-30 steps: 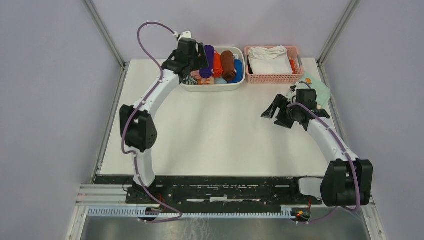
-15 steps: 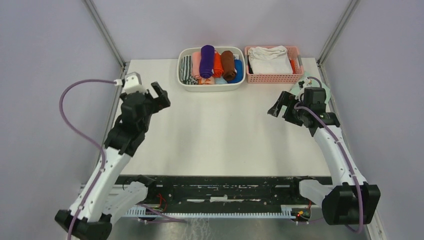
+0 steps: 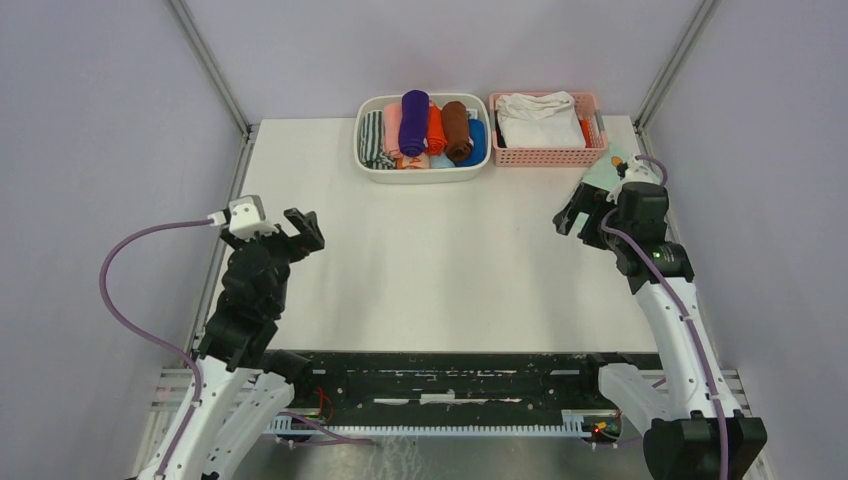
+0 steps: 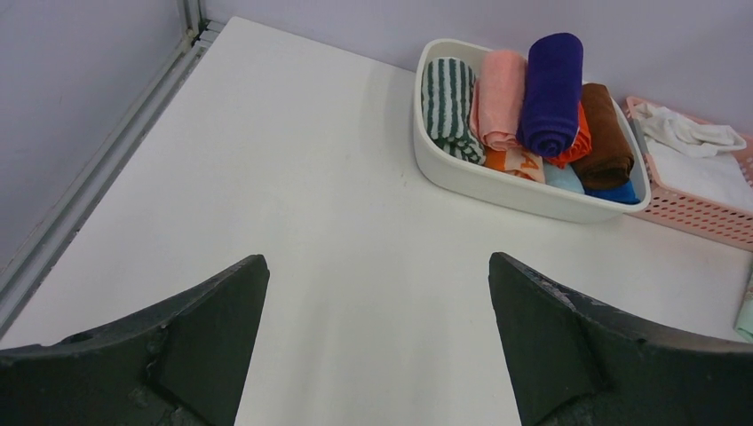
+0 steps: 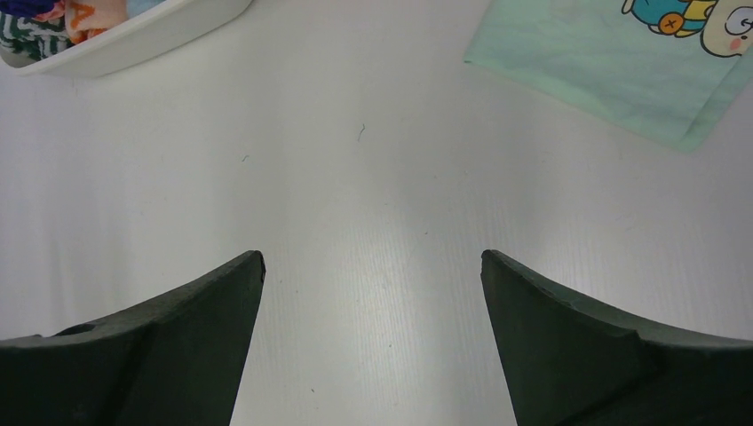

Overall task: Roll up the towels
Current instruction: Reset both arms

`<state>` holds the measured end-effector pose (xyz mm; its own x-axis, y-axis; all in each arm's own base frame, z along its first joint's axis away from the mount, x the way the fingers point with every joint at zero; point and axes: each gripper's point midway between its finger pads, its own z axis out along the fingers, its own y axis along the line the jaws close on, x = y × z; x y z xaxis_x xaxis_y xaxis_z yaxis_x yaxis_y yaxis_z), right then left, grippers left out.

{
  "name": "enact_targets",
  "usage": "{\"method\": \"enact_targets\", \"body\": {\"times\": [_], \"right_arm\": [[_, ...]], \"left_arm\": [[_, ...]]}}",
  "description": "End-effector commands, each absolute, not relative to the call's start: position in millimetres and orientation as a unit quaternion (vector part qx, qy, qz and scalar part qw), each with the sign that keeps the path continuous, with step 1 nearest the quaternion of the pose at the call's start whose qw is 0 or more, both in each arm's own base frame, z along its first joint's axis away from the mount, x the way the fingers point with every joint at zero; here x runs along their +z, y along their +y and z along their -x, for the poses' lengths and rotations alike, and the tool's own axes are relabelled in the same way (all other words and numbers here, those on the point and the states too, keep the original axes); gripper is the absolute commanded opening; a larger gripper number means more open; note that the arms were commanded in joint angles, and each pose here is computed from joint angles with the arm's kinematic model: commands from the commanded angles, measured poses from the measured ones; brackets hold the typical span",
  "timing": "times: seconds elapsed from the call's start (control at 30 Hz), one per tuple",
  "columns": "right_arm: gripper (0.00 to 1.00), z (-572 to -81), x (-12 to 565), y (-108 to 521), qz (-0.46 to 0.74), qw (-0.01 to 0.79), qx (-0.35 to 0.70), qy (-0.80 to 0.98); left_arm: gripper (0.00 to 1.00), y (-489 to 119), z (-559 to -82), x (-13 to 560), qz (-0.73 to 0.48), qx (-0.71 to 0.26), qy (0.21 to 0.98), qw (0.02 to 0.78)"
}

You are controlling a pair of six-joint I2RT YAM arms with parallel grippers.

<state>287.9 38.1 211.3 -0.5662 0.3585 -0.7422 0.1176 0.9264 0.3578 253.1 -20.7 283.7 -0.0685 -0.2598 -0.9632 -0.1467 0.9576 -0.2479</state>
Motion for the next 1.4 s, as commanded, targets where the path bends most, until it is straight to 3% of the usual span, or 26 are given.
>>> {"method": "enact_targets", "body": {"times": [0.0,1.37], "right_arm": [[1.0,-298,210,31,-0.138,0.459,0.119,0.87],[1.0,-300,207,38,-0.131,0.46,0.138,0.867]], "left_arm": [[0.99,-23,-261,294,0.113,-0.032,0.719,0.685],[0.99,-34,-276,275,0.089,-0.024,0.751,0.654]]}}
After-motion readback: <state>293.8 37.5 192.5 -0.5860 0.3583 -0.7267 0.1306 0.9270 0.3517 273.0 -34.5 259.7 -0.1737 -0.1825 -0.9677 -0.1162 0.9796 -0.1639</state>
